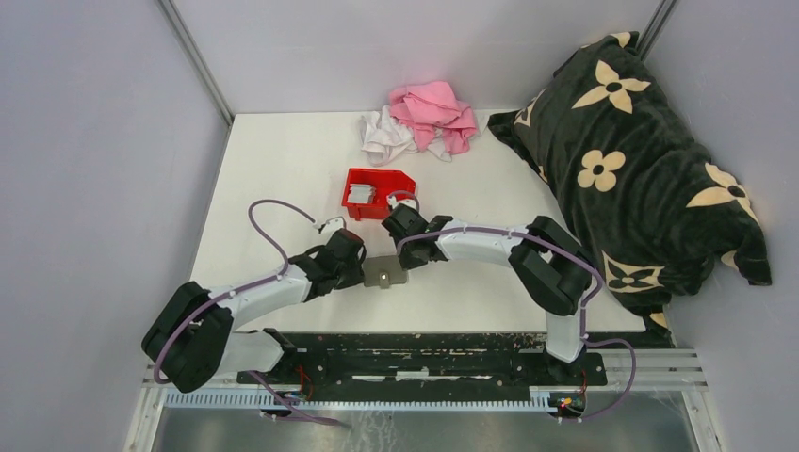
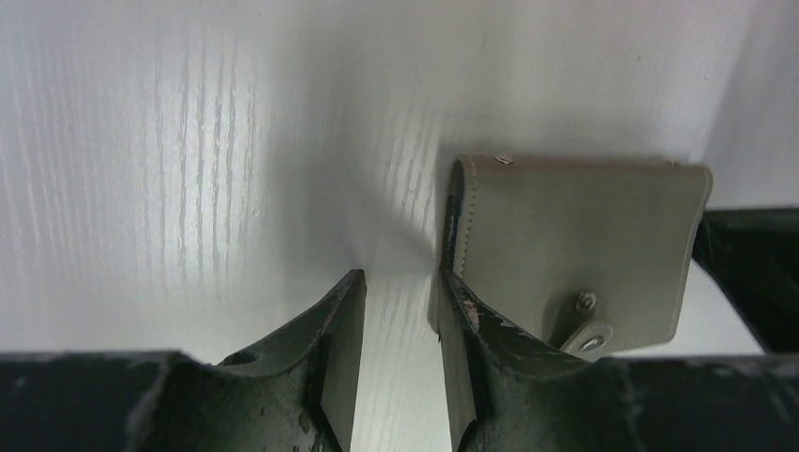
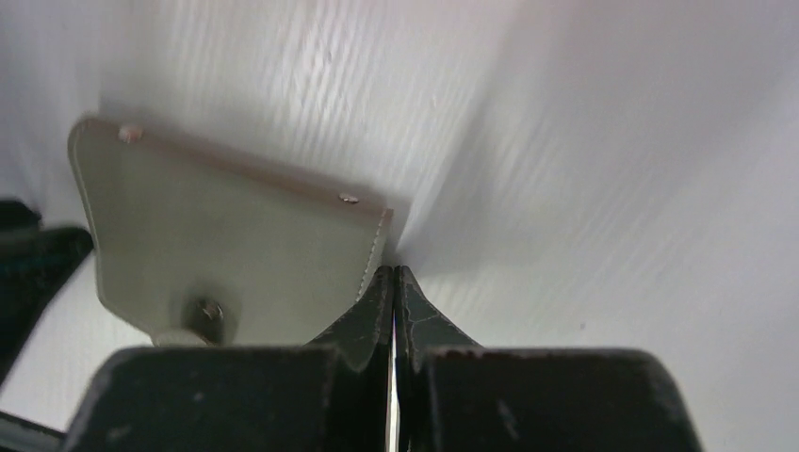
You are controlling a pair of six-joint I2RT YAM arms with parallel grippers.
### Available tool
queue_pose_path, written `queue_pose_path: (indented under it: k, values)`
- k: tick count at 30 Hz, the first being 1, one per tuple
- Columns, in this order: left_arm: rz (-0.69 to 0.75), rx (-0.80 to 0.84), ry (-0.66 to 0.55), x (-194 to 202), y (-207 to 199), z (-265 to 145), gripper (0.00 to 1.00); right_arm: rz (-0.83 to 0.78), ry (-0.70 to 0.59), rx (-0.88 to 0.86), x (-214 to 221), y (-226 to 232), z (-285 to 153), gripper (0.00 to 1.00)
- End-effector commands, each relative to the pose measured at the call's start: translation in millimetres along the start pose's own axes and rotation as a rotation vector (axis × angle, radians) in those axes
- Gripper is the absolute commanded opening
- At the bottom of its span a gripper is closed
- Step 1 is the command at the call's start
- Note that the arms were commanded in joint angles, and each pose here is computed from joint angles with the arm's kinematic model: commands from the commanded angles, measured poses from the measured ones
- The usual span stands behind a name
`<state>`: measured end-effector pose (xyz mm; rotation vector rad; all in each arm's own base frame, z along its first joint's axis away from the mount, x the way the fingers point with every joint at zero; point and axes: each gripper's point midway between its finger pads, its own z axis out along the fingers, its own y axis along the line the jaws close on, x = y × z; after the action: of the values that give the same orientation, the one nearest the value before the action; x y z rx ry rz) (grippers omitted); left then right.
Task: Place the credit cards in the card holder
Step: Adjust the card holder at the center of the board.
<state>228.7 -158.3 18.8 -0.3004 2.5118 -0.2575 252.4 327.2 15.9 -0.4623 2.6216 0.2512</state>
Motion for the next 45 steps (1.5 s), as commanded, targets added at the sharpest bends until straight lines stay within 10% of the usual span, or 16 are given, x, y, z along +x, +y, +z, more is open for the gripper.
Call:
queue_pose_path:
  k: [1,20,29,32,45]
  values:
    - [-0.059,0.049,0.007,4,-9,-10,0.42,0.02,-0.132,-0.098,-56,29,5,0.01]
    - [-0.105,0.125,-0.018,-10,-26,-27,0.44,-0.018,-0.173,-0.099,-102,36,15,0.06]
    - [-0.096,0.095,-0.153,-60,-32,-62,0.49,-0.118,-0.311,-0.101,-146,32,-49,0.57]
    - [-0.092,0.099,-0.216,-80,-35,-78,0.52,-0.147,-0.379,-0.107,-168,33,-86,0.99]
    - [-0.128,0.072,-0.339,-110,-24,-103,0.73,-0.219,-0.46,-0.329,-242,53,-110,0.92]
